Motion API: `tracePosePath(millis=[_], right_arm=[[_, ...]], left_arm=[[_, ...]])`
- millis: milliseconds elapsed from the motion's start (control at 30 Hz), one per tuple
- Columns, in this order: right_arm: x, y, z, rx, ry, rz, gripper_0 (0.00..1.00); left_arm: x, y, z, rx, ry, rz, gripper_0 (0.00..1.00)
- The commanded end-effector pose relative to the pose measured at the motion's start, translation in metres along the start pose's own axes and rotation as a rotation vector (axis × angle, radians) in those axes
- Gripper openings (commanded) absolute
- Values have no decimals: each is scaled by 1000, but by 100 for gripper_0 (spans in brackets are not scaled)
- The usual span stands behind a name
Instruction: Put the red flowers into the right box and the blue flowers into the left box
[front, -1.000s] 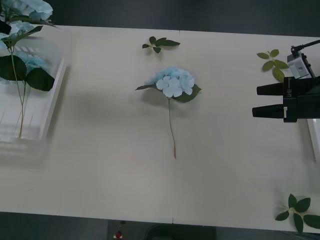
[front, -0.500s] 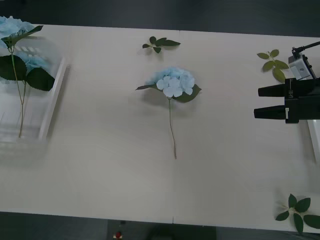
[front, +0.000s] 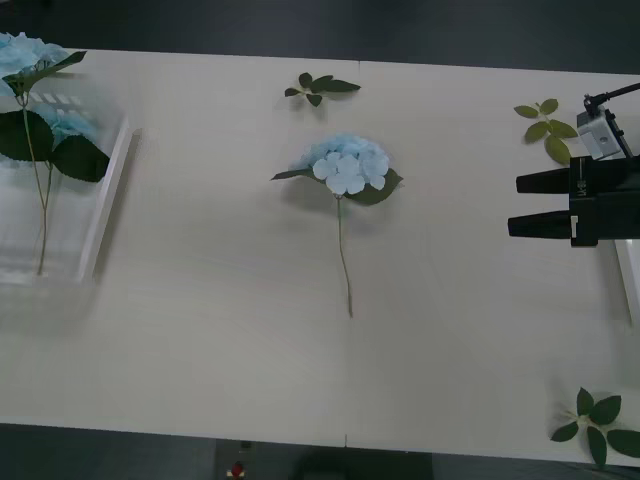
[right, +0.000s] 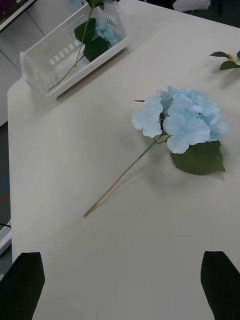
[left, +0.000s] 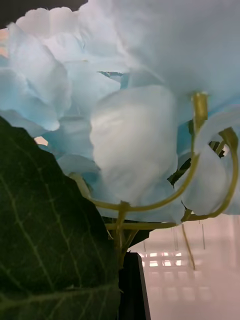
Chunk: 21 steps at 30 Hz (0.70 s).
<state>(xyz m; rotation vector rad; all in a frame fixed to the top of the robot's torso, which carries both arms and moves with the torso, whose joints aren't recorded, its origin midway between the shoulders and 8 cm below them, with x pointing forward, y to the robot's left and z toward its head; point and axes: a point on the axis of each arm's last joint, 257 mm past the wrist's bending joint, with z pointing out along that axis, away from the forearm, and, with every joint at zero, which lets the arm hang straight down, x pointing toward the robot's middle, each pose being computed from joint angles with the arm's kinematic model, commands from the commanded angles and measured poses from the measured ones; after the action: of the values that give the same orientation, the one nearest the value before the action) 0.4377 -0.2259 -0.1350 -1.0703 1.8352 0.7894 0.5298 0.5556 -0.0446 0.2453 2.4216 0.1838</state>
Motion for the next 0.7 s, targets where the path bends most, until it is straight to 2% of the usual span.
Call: tracePosePath(millis=[33, 200, 500, 700], right_arm=[[-10, 0, -1, -2, -9, -5, 91], [-10, 0, -1, -2, -9, -5, 91], [-10, 0, -1, -2, -9, -5, 91], [-10, 0, -1, -2, -9, -5, 91]], left_arm=[[-12, 10, -4, -42, -47, 25, 0], [-19, 2, 12, -35, -98, 13, 0], [-24, -28, 74, -46, -206, -7, 0], [-28, -31, 82, -60, -229, -29, 0]])
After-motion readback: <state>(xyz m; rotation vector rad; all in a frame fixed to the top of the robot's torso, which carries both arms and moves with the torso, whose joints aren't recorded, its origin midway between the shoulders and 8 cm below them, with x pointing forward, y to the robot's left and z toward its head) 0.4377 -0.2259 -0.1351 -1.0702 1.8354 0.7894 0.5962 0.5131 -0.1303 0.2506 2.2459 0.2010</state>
